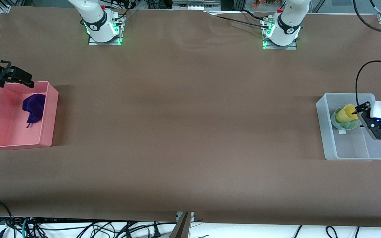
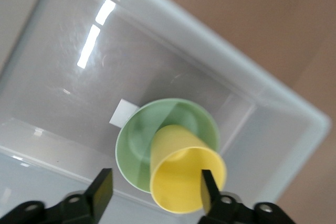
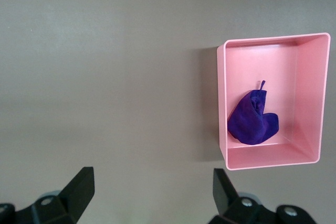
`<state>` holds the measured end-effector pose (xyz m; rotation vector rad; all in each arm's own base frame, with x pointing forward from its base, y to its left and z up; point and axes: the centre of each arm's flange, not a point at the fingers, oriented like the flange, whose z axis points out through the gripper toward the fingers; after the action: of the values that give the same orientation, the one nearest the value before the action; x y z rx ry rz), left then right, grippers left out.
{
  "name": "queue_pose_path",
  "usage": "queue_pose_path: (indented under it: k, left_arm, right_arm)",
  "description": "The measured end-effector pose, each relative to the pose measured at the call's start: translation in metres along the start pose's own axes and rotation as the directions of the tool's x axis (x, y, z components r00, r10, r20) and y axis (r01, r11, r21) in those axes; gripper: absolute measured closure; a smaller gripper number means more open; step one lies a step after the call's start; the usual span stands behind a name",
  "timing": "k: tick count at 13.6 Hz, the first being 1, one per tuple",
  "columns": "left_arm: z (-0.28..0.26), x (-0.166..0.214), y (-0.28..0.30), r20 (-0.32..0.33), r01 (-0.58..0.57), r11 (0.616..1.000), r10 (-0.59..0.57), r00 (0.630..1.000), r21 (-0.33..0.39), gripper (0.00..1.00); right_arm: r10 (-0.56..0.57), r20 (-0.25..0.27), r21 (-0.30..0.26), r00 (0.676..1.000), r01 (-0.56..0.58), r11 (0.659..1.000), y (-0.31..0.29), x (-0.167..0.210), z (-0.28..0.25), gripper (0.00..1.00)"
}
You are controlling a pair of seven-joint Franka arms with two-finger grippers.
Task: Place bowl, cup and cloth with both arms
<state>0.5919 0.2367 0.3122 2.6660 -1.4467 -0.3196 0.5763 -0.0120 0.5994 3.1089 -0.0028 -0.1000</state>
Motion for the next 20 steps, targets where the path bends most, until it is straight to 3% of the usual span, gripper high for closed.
queue_pose_path:
  k: [2,6,10,13,14,16,18,20]
  left_arm:
    - [-0.053,0.009,0.02,-0.022,0.08,0.997,-0.08,0.997,0.016,0.0]
    - [-0.138,0.05,0.062,-0.038,0.304,0.952,-0.305,0.952,-0.017,0.0]
    - [-0.208,0.121,0.106,-0.096,0.41,0.912,-0.405,0.909,0.032,0.0]
    - [-0.246,0.144,0.15,-0.128,0.496,0.868,-0.489,0.863,0.034,0.0]
    - [-0.255,0.142,0.16,-0.146,0.539,0.842,-0.532,0.834,0.014,0.0]
    - [-0.259,0.129,0.162,-0.172,0.654,0.754,-0.654,0.737,-0.06,0.0]
    - [-0.252,0.124,0.158,-0.153,0.738,0.669,-0.741,0.654,-0.089,0.0]
    - [-0.244,0.135,0.169,-0.142,0.777,0.624,-0.779,0.61,-0.082,0.0]
  right_arm:
    - [0.0,0.0,0.0,1.0,0.0,1.0,0.0,0.0,0.0,0.0]
    - [0.0,0.0,0.0,1.0,0.0,1.0,0.0,0.0,0.0,0.0]
    - [0.0,0.0,0.0,1.0,0.0,1.0,0.0,0.0,0.0,0.0]
    - [0.0,0.0,0.0,1.0,0.0,1.0,0.0,0.0,0.0,0.0]
    - [0.0,0.0,0.0,1.0,0.0,1.0,0.0,0.0,0.0,0.0]
    - [0.0,0.0,0.0,1.0,0.0,1.0,0.0,0.0,0.0,0.0]
    - [0.0,0.0,0.0,1.0,0.0,1.0,0.0,0.0,0.0,0.0]
    - [0.0,0.0,0.0,1.0,0.0,1.0,0.0,0.0,0.0,0.0]
